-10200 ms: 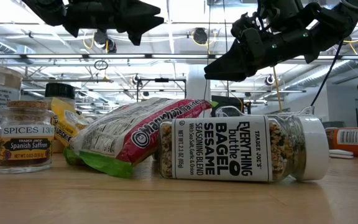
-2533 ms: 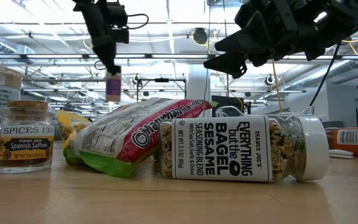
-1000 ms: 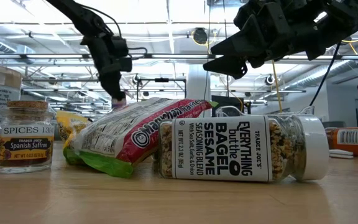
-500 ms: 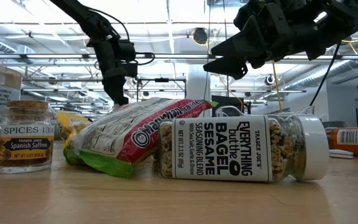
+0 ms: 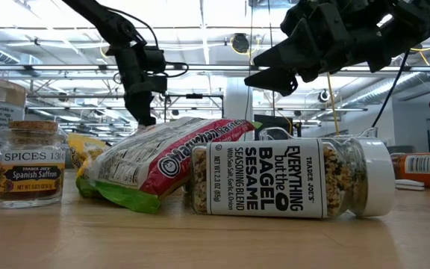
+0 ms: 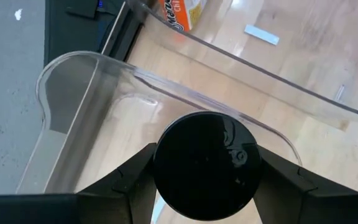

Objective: Pick & Place Food Item
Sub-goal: Put the purple seasoning bottle into the left transparent bin

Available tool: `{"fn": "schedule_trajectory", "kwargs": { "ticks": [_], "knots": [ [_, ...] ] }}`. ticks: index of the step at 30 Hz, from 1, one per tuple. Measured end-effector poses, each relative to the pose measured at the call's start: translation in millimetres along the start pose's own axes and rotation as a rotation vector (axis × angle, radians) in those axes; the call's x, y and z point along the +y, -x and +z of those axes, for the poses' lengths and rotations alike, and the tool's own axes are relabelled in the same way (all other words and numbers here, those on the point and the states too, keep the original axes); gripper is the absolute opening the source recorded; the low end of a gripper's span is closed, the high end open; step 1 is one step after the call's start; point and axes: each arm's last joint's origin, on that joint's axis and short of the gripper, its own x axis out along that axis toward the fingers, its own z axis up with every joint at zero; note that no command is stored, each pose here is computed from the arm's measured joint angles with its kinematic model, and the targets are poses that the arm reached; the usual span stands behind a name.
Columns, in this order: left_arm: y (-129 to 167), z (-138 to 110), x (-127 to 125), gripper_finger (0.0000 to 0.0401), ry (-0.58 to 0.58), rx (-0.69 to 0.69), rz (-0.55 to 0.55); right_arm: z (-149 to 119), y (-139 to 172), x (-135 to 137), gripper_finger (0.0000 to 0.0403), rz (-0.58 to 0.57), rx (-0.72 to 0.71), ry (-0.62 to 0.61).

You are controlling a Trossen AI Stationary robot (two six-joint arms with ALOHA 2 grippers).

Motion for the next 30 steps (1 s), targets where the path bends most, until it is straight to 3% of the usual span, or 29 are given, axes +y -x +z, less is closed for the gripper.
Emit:
{"fn": "schedule_trajectory", "kwargs": {
  "ticks": [9, 24, 30],
  "knots": [
    [-22, -17, -2, 0.0212, 0.003, 0.024, -0.010, 0, 0, 0, 0.0309, 0.000, 0.000, -0.001],
    [-24, -17, -1, 0.0212, -0.003, 0.001, -0.029, 0, 0, 0, 0.0308, 0.000, 0.000, -0.001],
    [-24, -18, -2, 0.0240, -0.010, 0.014, -0.035, 0, 0, 0, 0.0308, 0.000, 0.000, -0.001]
  ]
}}
